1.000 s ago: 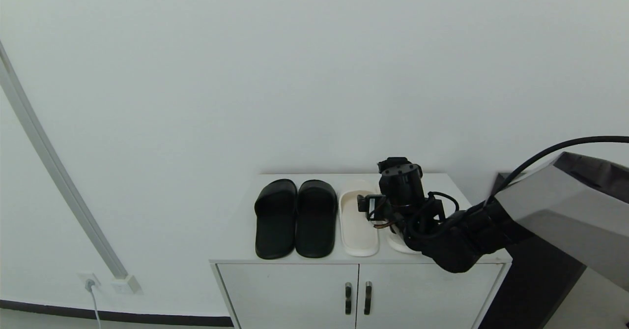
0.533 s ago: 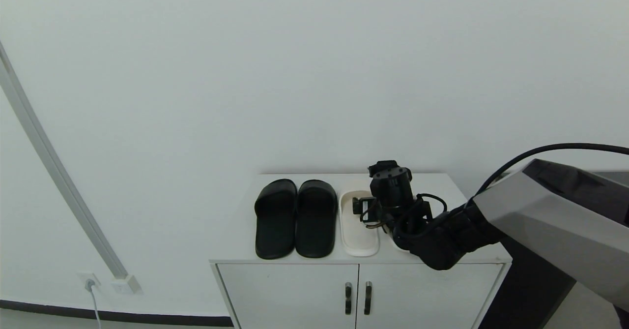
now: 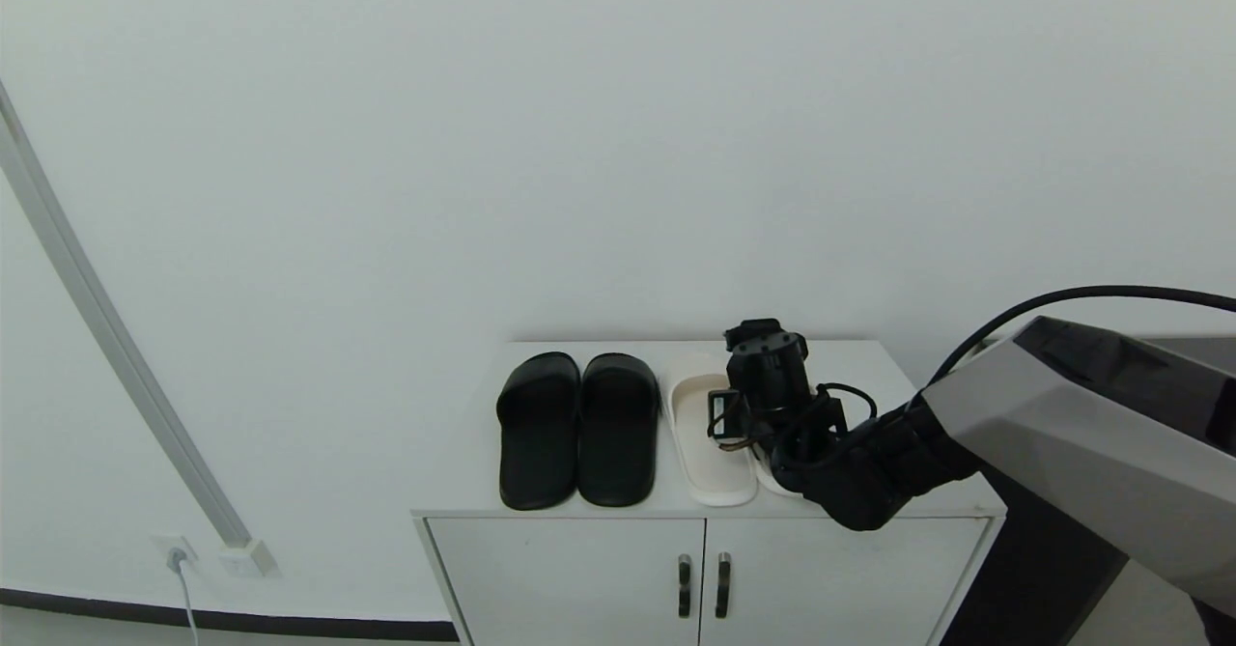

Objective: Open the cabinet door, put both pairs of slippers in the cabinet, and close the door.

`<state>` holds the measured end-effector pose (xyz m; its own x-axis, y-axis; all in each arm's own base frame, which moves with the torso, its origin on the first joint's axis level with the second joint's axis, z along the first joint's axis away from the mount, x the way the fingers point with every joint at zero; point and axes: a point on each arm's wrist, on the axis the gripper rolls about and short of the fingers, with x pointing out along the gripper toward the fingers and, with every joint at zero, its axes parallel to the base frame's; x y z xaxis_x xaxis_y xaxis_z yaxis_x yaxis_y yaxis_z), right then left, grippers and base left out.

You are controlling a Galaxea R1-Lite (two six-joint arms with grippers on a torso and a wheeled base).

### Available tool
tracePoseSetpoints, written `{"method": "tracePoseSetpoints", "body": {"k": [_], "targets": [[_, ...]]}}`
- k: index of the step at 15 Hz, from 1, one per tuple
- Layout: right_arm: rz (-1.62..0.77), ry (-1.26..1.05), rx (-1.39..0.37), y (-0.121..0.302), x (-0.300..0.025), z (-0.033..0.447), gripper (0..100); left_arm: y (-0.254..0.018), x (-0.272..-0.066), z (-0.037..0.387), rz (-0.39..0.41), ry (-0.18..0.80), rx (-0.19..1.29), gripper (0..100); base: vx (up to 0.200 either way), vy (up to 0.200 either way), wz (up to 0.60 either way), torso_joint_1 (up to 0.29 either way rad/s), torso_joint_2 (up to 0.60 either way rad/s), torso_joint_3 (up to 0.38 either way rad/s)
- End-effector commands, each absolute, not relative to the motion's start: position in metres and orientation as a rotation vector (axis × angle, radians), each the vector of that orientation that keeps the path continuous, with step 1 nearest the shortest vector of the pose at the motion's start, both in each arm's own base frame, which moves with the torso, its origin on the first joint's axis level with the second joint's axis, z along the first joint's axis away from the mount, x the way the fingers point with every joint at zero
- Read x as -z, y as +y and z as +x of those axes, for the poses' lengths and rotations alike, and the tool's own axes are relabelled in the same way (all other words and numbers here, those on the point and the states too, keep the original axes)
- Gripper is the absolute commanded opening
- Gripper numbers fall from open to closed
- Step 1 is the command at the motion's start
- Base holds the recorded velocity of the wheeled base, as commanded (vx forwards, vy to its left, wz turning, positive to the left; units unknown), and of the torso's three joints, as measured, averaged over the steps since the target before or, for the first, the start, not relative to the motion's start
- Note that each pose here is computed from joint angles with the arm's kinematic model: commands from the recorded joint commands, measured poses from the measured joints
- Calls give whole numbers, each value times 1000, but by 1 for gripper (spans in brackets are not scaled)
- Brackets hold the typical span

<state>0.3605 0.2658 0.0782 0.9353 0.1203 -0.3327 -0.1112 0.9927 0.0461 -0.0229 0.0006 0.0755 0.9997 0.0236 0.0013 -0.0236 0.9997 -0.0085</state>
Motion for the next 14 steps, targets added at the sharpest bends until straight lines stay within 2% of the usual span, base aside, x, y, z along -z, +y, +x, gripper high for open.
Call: {"method": "tracePoseSetpoints", "body": {"k": [1,3,7,8,12,14], "targets": [[34,331,-120,263,-87,356,0,1,-75,-23,-9,0,-25,0,0,0,0,0,0,0],[43,311,-128,254,-109,341,0,1,-75,-23,-9,0,-25,0,0,0,0,0,0,0],[40,285,-204,232,-153,279,0,1,-75,-23,-6,0,-23,0,0,0,0,0,0,0],[39,286,-296,218,-167,242,0,1,-75,-23,-2,0,-23,0,0,0,0,0,0,0],[16,290,-475,183,-177,171,0,1,-75,-23,-5,0,-25,0,0,0,0,0,0,0],[19,300,-635,167,-178,141,0,1,-75,-23,-9,0,-25,0,0,0,0,0,0,0]]}}
